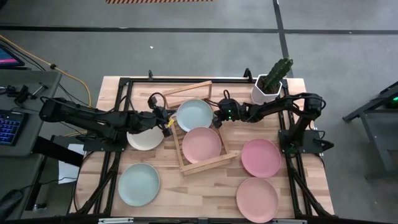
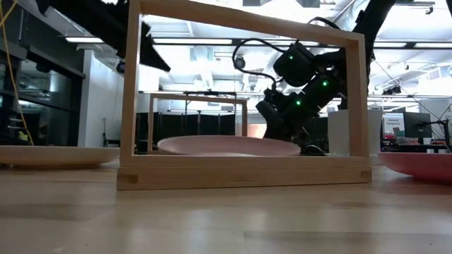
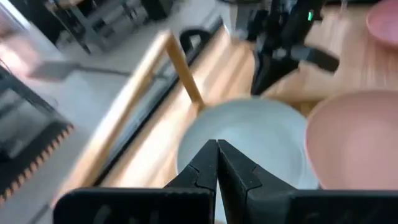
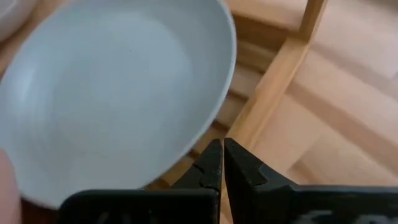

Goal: Place and stack plates onto a shelf
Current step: Adjust the plates on the shelf

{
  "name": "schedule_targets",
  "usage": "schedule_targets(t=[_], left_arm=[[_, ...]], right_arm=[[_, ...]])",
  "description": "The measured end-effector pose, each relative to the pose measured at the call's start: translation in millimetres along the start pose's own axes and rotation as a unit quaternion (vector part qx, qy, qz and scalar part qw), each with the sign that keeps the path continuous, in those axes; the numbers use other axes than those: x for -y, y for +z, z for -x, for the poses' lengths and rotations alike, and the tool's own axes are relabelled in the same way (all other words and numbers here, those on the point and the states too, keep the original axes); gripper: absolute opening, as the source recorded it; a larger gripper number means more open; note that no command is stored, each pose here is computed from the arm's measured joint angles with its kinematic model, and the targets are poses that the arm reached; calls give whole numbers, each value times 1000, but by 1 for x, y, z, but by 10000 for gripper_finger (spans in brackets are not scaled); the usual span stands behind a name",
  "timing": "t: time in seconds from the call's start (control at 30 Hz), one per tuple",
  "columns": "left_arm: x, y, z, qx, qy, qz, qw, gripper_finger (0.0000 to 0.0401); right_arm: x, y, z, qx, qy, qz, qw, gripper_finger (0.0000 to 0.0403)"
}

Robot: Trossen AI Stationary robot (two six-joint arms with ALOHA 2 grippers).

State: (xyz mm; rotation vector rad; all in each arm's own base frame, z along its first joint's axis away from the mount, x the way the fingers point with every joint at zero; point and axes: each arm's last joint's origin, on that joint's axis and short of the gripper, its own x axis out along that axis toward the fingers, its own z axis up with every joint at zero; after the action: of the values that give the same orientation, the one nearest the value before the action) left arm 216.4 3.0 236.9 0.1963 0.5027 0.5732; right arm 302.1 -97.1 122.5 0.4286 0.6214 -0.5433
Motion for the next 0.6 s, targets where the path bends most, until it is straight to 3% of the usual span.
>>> schedule_targets(t=[0.2,0.4,0.5,0.6], left_arm=[[-3,-11,-3,-55,-44,22,997,0],[-3,-12,-3,-60,-45,32,997,0],[-3,-12,-3,-59,-45,32,997,0],[-3,-12,-3,-60,-46,39,996,0]], right_arm=[[-3,0,5,-10,17,38,999,0],[-8,21,41,16,30,84,996,0],[-14,30,56,28,103,99,989,0],[-20,28,59,-5,196,85,977,0]])
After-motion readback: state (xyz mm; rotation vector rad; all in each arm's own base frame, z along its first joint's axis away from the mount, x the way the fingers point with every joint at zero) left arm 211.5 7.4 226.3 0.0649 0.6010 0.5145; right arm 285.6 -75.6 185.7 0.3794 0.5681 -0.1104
